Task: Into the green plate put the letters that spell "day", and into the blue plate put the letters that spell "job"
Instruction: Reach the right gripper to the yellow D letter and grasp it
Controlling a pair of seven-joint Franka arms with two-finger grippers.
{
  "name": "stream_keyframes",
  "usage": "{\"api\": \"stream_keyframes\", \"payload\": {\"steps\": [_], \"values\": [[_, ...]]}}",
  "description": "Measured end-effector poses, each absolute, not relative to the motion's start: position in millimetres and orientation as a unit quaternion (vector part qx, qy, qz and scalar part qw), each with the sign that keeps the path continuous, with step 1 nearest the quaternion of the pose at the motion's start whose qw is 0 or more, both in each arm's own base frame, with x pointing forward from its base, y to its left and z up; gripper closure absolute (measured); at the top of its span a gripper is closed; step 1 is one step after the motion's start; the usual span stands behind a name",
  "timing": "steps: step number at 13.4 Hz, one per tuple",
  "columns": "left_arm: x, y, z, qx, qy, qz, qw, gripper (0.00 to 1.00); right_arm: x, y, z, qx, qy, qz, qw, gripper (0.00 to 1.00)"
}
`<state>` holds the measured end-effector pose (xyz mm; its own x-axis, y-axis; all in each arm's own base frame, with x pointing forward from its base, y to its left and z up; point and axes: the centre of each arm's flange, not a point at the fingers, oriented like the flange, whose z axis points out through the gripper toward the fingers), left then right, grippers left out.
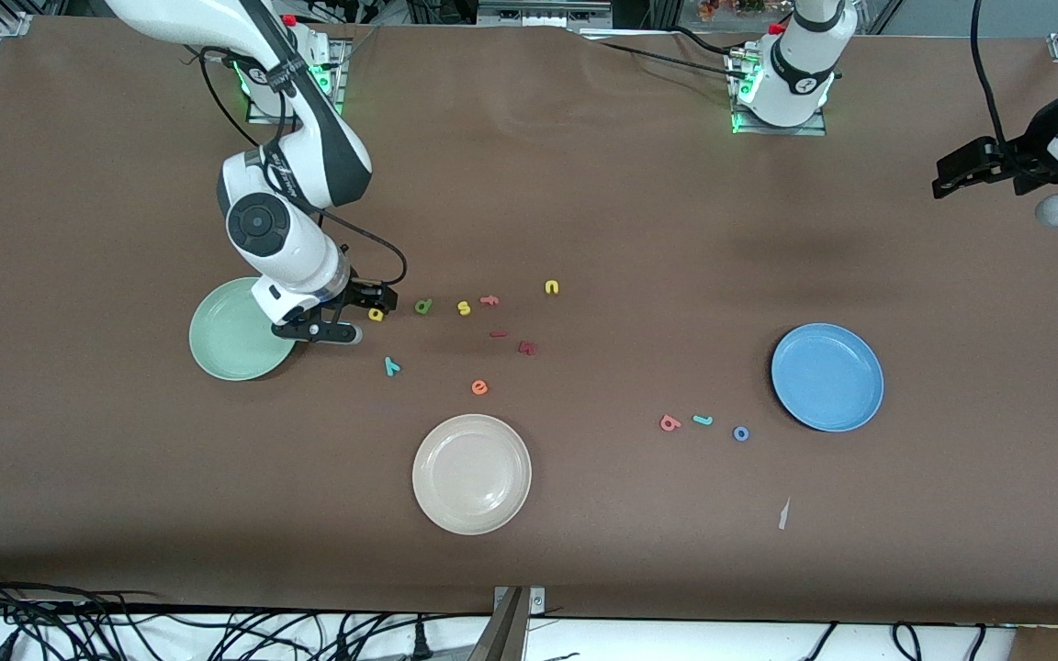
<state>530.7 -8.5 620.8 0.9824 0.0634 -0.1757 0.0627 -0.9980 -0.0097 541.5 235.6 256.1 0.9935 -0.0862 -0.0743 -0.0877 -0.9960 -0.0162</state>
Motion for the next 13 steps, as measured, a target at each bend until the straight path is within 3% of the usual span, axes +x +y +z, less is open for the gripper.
{"api": "stream_keyframes", "payload": {"steps": [4,10,12,13], "values": [[531,-8,621,-0.996,-0.032,0.088,0.002,0.00,536,232,208,-0.997,0.050,0.060,0.002,0.00],[531,-9,621,-0.996,-0.032,0.088,0.002,0.00,534,230,179,-0.994,0.079,0.069,-0.002,0.04],[531,-9,621,-0.996,-0.032,0.088,0.002,0.00,533,230,174,-0.994,0.080,0.070,-0.002,0.13],[531,-9,621,-0.996,-0.032,0.088,0.002,0.00,533,230,174,-0.994,0.080,0.070,-0.002,0.25]]}}
